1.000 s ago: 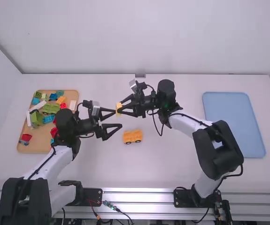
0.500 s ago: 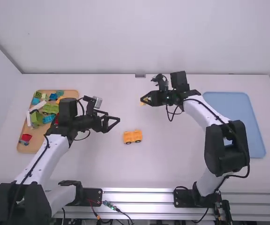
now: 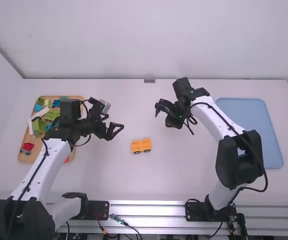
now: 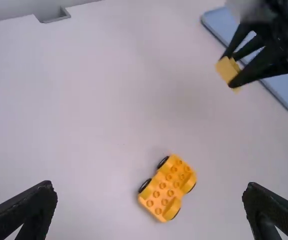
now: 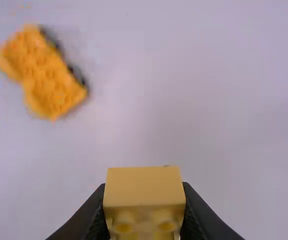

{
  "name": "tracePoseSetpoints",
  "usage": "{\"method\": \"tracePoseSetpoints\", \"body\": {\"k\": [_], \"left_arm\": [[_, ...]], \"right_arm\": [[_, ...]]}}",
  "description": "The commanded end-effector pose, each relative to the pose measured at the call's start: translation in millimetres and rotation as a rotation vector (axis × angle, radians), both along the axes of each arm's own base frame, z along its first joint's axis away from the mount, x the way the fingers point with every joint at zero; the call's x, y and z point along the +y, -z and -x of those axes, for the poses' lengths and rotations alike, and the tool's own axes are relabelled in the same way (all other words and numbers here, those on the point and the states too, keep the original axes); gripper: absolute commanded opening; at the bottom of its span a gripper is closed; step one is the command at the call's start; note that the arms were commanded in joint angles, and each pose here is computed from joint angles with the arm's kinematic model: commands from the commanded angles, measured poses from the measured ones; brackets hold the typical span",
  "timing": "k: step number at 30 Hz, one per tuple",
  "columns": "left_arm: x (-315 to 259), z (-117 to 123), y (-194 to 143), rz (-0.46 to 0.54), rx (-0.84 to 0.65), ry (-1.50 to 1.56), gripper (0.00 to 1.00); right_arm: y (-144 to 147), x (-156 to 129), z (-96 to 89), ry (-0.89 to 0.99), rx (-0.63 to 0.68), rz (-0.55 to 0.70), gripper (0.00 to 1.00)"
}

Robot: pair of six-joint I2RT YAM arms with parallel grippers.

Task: Assemble lego blocks to make yellow taxi

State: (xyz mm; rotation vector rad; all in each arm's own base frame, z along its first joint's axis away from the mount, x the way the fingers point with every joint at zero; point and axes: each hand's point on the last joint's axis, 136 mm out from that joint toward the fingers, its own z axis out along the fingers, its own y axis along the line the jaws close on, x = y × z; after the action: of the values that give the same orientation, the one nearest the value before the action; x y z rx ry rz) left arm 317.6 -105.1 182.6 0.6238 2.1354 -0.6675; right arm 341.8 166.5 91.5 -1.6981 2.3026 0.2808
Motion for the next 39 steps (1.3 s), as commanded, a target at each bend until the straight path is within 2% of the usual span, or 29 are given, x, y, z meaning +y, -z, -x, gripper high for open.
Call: {"method": "tracePoseSetpoints", "body": {"k": [1,5,9,15,18,23,27,33,36,39], "left_arm": [[0.7,-3.9,-11.7,-0.027,-0.067,0.024,0.99],[0.3,-4.8,-12.9,-0.027,-0.075,0.026,0.99],[2.8,-7.2,-10.9,-0.042,-0.068,0.001,0.99],[3.5,-7.9,-9.7,-0.041,-0.053,-0.018,0.99],[3.1,-8.0,-9.9,-0.040,-0.054,-0.017,0.99],[4.5,-7.8,-10.0,-0.021,-0.035,-0.034,0.99],[2.7,-5.4,-7.2,-0.028,-0.023,-0.027,0.99],[2.5,-3.3,-4.5,-0.032,-0.015,-0.023,0.99],[4.1,-2.4,-2.1,-0.048,-0.023,-0.012,0.99],[1.5,0.4,1.0,-0.058,-0.021,0.005,0.99]], "right_arm": [[17.3,-12.7,10.4,-0.252,-0.048,0.091,0.00],[38.5,-18.1,24.8,-0.338,-0.032,0.113,0.00],[66.1,-23.7,50.0,-0.441,0.005,0.125,0.00],[88.1,-21.5,65.7,-0.460,0.010,0.179,0.02],[96.1,-8.9,72.3,-0.491,-0.010,0.177,0.00],[101.9,-4.0,70.0,-0.496,-0.027,0.169,0.00],[107.2,-1.5,58.4,-0.421,-0.029,0.179,0.00],[116.0,-2.7,46.3,-0.366,0.051,0.235,0.00],[116.5,-2.1,47.2,-0.367,0.106,0.239,0.00],[118.8,-0.7,39.8,-0.325,0.129,0.234,0.00]]}}
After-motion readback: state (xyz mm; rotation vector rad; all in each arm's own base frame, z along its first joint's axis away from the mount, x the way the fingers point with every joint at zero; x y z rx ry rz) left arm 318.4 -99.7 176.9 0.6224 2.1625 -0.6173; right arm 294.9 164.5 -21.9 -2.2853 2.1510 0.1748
